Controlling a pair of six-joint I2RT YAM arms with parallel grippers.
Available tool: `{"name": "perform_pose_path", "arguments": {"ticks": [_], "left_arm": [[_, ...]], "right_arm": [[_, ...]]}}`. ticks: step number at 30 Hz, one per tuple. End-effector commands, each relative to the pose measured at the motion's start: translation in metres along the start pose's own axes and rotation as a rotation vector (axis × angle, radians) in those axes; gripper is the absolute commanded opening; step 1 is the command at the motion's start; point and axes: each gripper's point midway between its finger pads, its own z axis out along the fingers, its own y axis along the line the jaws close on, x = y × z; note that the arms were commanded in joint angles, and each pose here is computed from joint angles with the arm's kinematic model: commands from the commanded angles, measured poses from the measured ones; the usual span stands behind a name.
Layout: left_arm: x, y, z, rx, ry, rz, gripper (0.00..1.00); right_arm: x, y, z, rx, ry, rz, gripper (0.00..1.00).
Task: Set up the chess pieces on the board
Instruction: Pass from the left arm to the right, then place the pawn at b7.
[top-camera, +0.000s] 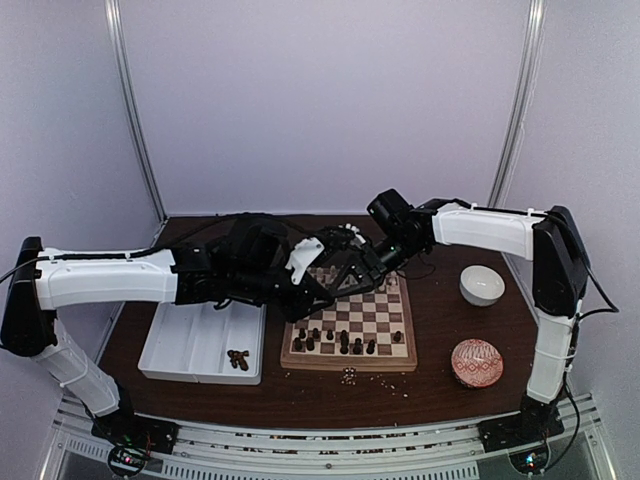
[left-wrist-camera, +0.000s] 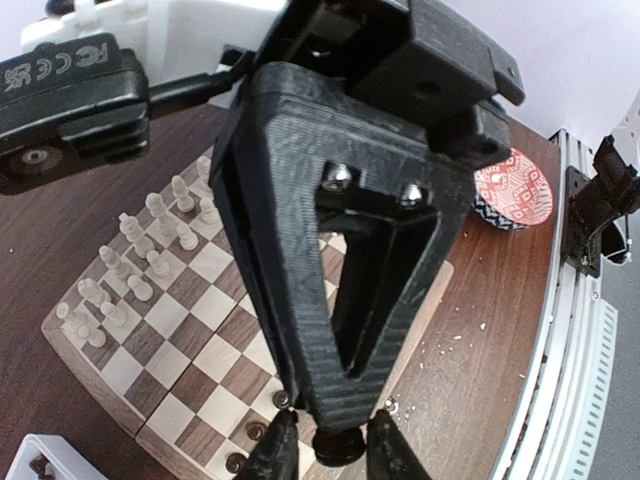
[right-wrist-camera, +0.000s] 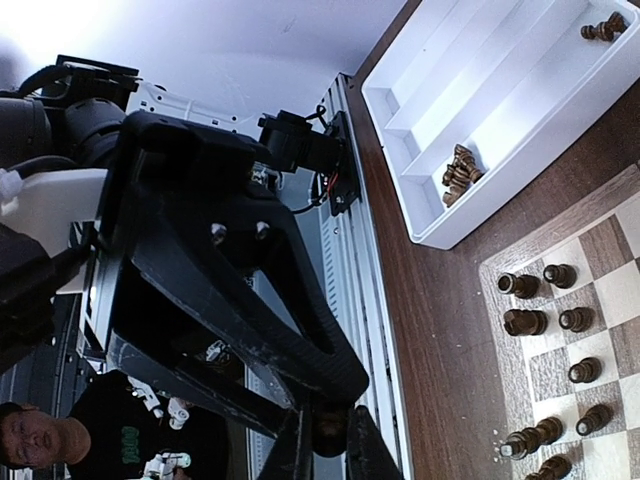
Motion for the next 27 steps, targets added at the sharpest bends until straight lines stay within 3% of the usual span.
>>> {"name": "perform_pose_path", "arguments": {"ticks": [1,9,18,27], "left_arm": [[-0.007,0.01,-0.006,-0.062,-0.051,0.002,0.26],[-0.001,0.045,-0.043,-0.162,-0.116,-0.066,0.34],[0.01,0.094,-0.06,-0.257,-0.158,-0.205,0.34],[0.029,0.125,-0.06,-0.344,-0.129,-0.302,0.34]], "right_arm": [[-0.003,0.011,-0.019,0.097,-0.006,-0.141,0.08],[0.022,-0.019,-0.061,0.381,0.007,-0.318,0.08],[0.087,-0.055,-0.095,0.741,0.169,-0.575,0.09],[0.138,-0.082,-0.075,0.851,0.368,-0.713,0.09]]}}
